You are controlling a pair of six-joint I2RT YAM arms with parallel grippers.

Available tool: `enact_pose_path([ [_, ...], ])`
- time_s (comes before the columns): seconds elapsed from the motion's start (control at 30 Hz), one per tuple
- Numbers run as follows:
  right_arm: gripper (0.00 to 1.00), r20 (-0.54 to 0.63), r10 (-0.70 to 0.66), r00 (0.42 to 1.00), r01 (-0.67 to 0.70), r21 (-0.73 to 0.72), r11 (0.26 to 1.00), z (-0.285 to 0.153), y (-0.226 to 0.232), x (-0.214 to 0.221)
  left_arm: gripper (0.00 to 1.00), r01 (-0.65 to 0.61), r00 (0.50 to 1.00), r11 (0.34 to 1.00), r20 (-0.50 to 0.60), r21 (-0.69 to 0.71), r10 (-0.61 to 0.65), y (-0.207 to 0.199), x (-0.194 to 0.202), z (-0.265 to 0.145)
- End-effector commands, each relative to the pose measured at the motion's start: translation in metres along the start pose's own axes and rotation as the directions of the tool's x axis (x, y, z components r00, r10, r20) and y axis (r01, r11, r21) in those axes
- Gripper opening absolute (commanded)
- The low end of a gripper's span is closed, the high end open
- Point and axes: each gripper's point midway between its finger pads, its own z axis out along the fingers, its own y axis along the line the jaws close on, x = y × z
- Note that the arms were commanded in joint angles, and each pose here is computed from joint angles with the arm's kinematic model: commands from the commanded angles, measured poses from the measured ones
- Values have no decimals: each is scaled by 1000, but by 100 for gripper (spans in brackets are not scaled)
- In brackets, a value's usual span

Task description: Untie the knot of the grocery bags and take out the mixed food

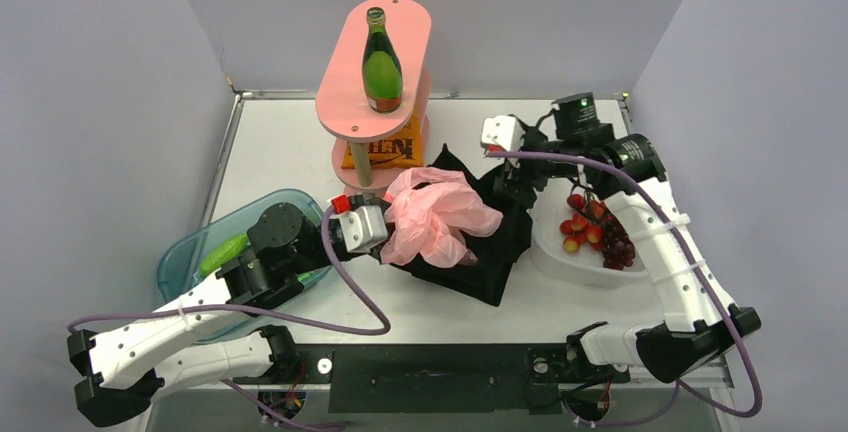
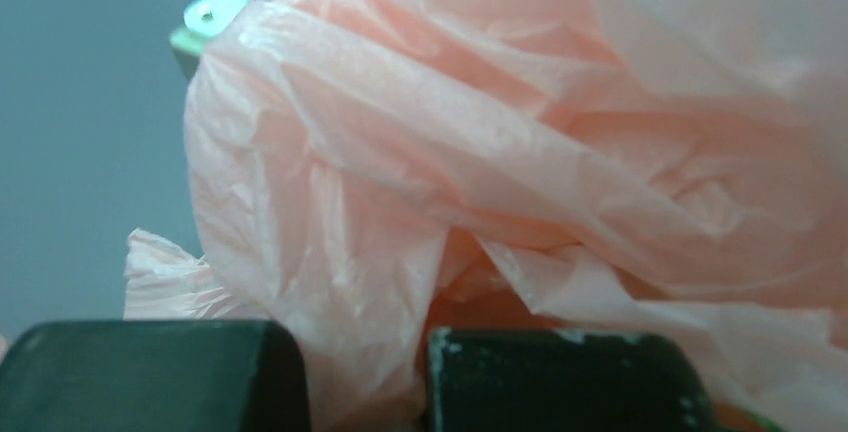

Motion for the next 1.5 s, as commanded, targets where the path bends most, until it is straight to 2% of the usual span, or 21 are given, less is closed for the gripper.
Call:
enact_pose_path([
  [0.0, 73, -69, -228, 971, 220, -112, 969, 19, 11, 8, 0, -115, 993, 992, 27, 56, 113, -8, -7, -6],
  [0.17, 66, -119, -213, 970, 202, -93, 975, 41, -5, 14, 0, -231, 973, 963, 53, 142, 225, -25, 2, -15],
  [0.23, 56, -133, -198, 971, 191, -68, 979, 45, -10, 16, 0, -253, 967, 957, 62, 141, 246, -26, 2, -17],
  [0.3, 31, -131, -164, 978, 161, -36, 986, 45, -15, 14, 0, -255, 966, 962, 76, 101, 248, -20, -3, -13],
  [0.33, 9, -119, -128, 985, 126, -28, 992, 44, -16, 12, 0, -250, 967, 966, 76, 65, 245, -14, -5, -11],
  [0.4, 0, -65, -47, 997, 47, -8, 999, 40, -19, 1, 0, -249, 956, 968, 148, -38, 252, 2, -27, -3],
  [0.53, 0, 76, 125, 989, -126, 2, 992, 29, -26, -27, 0, -134, 963, 974, 209, -181, 171, 32, -49, 22],
  [0.67, 0, 139, 225, 964, -224, -28, 974, 25, -21, -42, 0, 52, 980, 984, 197, -172, -17, 34, -34, 50],
  [0.7, 0, 140, 237, 961, -235, -32, 972, 26, -20, -42, 0, 95, 982, 981, 178, -167, -64, 32, -22, 55],
  [0.8, 0, 154, 271, 950, -269, -37, 963, 25, -18, -42, 0, 119, 991, 975, 88, -189, -104, 30, 24, 53],
  [0.97, 0, 187, 331, 925, -327, -55, 944, 16, -17, -44, 0, 115, 976, 915, -128, -386, -176, 52, 105, 30],
  [1.03, 0, 196, 340, 920, -333, -69, 940, 14, -14, -46, 0, 100, 943, 882, -239, -460, -232, 60, 137, 23],
  [1.07, 0, 202, 343, 917, -336, -71, 939, 14, -14, -48, 0, 76, 908, 879, -331, -470, -255, 57, 159, 16],
  [1.1, 0, 208, 354, 912, -346, -78, 935, 13, -14, -50, 0, 60, 889, 874, -372, -483, -266, 60, 168, 20],
  [1.13, 0, 213, 358, 909, -348, -81, 934, 12, -14, -52, 0, 21, 824, 882, -492, -470, -282, 52, 200, 12],
  [1.17, 0, 215, 371, 903, -361, -89, 928, 12, -13, -53, 0, 7, 814, 880, -508, -476, -281, 55, 196, 17],
  [1.2, 0, 217, 378, 900, -366, -93, 926, 12, -12, -54, 0, -26, 746, 888, -600, -460, -289, 50, 220, 11],
  [1.23, 0, 220, 392, 893, -379, -100, 920, 11, -11, -56, 0, -46, 711, 890, -641, -453, -289, 51, 221, 11],
  [1.27, 0, 222, 399, 890, -386, -102, 917, 11, -11, -56, 0, -67, 662, 897, -692, -437, -287, 48, 238, 11],
  [1.37, 0, 231, 427, 874, -412, -114, 904, 7, -9, -60, 0, -100, 556, 912, -783, -397, -280, 46, 253, 13],
  [1.47, 0, 238, 445, 863, -429, -118, 896, 5, -8, -59, 0, -115, 419, 925, -862, -361, -285, 39, 286, 6],
])
